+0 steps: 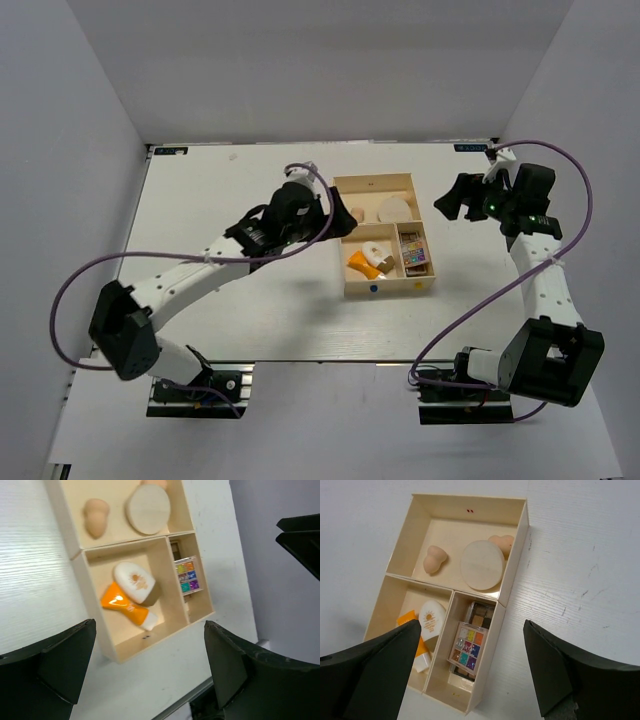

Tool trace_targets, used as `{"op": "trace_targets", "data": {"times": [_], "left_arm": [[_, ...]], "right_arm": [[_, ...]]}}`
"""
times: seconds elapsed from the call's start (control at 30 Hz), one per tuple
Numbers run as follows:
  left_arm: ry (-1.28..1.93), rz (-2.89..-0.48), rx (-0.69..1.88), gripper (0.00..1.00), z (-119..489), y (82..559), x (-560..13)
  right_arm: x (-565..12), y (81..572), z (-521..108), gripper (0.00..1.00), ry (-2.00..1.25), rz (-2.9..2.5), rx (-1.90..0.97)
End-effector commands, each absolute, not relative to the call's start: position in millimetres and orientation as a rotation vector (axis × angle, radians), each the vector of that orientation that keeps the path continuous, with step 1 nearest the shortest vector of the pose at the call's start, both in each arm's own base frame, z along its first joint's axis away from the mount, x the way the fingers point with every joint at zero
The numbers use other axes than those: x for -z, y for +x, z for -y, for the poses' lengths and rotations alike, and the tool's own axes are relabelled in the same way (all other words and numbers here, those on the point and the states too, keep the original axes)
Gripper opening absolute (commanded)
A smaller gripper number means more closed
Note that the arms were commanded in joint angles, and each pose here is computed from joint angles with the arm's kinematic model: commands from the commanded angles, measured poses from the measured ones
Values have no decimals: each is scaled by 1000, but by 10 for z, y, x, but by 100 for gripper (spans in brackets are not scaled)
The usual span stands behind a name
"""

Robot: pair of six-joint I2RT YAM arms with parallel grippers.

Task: Organize the makeup

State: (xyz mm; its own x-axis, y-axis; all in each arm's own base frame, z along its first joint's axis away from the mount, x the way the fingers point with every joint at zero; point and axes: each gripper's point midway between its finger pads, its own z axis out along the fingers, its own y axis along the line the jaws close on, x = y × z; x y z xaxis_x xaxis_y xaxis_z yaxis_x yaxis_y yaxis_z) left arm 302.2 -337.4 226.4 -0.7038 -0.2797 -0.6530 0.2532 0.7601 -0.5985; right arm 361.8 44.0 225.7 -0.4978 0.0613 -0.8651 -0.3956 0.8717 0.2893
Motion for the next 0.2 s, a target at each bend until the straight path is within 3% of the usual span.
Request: {"op": "trace_targets", "data": {"times": [0.0,0.17], "left_arm": [[6,-2101,750,98,2994,3008,-2384],[-20,-2057,727,98,2654,2816,-2395]], "right_arm": [[-2377,3705,-320,89,-197,-2022,-497],[-2367,3724,-263,89,-190,-2017,-450]]}}
